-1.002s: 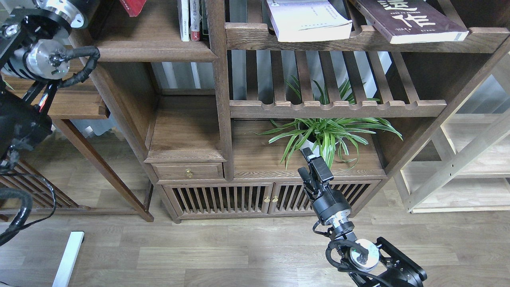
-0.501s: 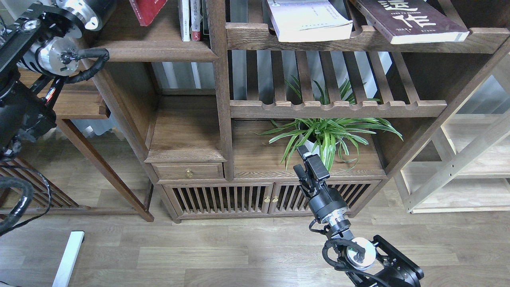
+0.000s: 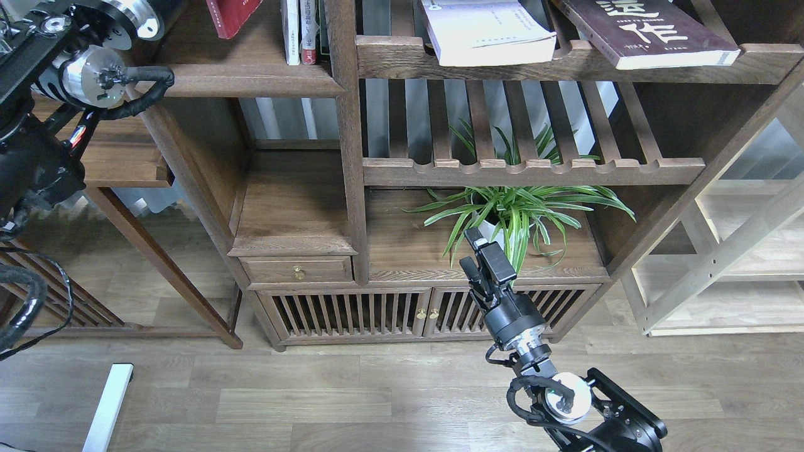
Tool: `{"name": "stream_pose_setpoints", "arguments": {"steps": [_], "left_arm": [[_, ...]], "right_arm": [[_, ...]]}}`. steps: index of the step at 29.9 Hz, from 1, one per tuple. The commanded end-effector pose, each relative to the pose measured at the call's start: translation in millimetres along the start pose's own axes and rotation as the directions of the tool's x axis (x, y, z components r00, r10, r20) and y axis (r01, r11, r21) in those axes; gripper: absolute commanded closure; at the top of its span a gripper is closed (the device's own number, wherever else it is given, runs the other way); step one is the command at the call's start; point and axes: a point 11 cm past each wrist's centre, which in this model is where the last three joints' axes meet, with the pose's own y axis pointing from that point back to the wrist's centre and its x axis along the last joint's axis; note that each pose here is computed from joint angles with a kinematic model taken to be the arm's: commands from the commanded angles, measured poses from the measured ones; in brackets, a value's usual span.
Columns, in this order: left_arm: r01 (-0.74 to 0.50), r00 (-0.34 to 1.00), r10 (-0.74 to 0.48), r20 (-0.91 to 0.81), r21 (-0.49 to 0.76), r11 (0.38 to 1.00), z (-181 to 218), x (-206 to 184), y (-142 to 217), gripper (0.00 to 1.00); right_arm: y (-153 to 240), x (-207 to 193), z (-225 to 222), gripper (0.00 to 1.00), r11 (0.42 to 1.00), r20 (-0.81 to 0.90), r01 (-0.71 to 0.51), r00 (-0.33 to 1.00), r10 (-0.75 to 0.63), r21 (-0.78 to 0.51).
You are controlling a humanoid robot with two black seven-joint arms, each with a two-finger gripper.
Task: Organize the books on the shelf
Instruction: 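Push the red book upright into the top shelf with the left gripper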
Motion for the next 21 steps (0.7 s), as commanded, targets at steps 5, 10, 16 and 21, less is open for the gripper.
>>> {"name": "stream_pose_setpoints", "arguments": {"steps": [5,10,16,21], "left_arm": [[-0.018,1.000,0.018,0.007,0.016,1.000,-9.6,0.9,-2.1,0.76],[-0.071,0.997,0.071,0.010,0.016,0.997,-11.3,6.0,-3.1,0.63],[-0.075,0.997,0.075,0.004,-0.005,0.997,-8.3,0.8,-6.0,0.54],[-0.071,0.997,0.071,0.006,-0.021,0.997,-2.3,-1.3,-7.5,0.51]], "right_arm": [[-1.0,-3.3,0.7,0.01,1.000,0.003,0.011,1.000,-0.011,0.000],[-1.6,-4.8,0.6,0.02,1.000,0.004,0.015,1.000,-0.015,0.000],[1.0,-2.7,2.3,0.01,1.000,0.006,0.009,1.000,-0.009,-0.003],[1.2,-3.2,2.8,0.02,1.000,0.006,0.011,1.000,-0.011,-0.004]]}}
